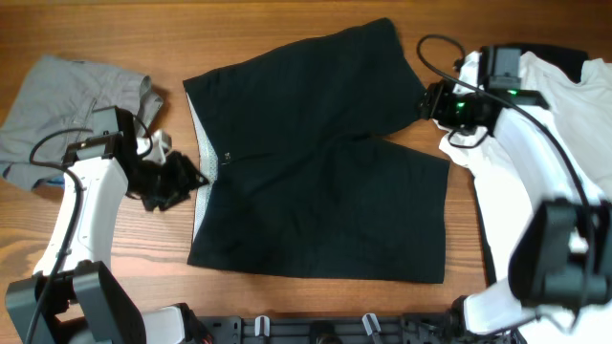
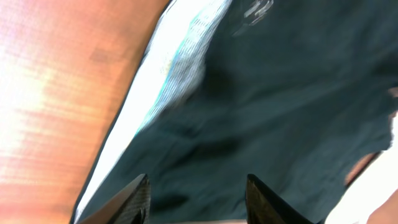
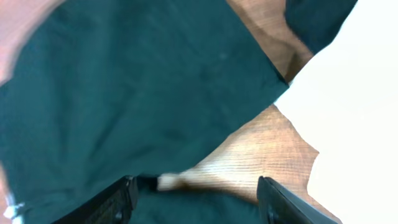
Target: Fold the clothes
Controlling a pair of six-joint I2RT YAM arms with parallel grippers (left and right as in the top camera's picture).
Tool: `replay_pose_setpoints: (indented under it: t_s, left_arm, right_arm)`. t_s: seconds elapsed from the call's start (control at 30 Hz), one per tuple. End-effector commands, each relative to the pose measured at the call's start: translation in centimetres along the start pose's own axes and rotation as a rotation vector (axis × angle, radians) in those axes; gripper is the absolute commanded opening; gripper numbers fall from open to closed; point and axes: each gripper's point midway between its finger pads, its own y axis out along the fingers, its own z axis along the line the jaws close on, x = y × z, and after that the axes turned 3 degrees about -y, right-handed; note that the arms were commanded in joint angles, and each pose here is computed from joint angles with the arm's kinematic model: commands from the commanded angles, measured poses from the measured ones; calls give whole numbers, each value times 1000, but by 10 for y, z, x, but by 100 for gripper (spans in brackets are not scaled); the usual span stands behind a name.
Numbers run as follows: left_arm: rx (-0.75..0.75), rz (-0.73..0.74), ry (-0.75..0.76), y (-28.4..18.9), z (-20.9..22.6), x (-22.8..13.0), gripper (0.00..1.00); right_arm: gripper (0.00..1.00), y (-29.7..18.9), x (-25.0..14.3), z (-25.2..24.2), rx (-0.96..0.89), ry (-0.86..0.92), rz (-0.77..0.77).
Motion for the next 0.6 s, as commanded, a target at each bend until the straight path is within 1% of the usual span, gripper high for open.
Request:
replay_pose_setpoints:
  t_s: [0.0, 0.07, 0.1, 0.13, 0.17, 0.23, 0.3, 0.33, 0.4, 0.47, 0.57]
  left_arm:
    - [120, 26, -19, -7, 19, -12, 44]
    - [158, 45, -88, -7, 27, -19, 41]
    - [175, 46, -116, -5, 31, -21, 36]
    - [194, 47, -138, -3, 36, -22, 29]
    - [214, 48, -160, -1, 41, -24, 25]
    - [217, 51, -172, 7, 46, -27, 25]
    - [167, 26, -145, 17, 41, -20, 35]
    - [130, 8, -118, 21, 36, -15, 38]
    - [42, -56, -15, 26, 21, 4, 38]
    - [11, -131, 34, 28, 13, 22, 38]
    - [-78, -212, 114, 31, -10, 44, 35]
  right_arm:
    - [70, -59, 10, 22, 23, -59, -108]
    - [71, -75, 5, 27, 26, -56, -117]
    - [72, -81, 3, 29, 27, -56, -119]
    - [72, -85, 1, 29, 26, -48, -117]
    - [72, -88, -2, 30, 25, -35, -110]
    - [72, -89, -10, 29, 21, -17, -85]
    - [72, -87, -15, 27, 15, -3, -60]
    - [72, -86, -17, 26, 12, -1, -50]
    - [72, -83, -19, 25, 11, -8, -44]
    - [72, -80, -20, 23, 8, -9, -35]
    - [71, -72, -24, 21, 12, -19, -3]
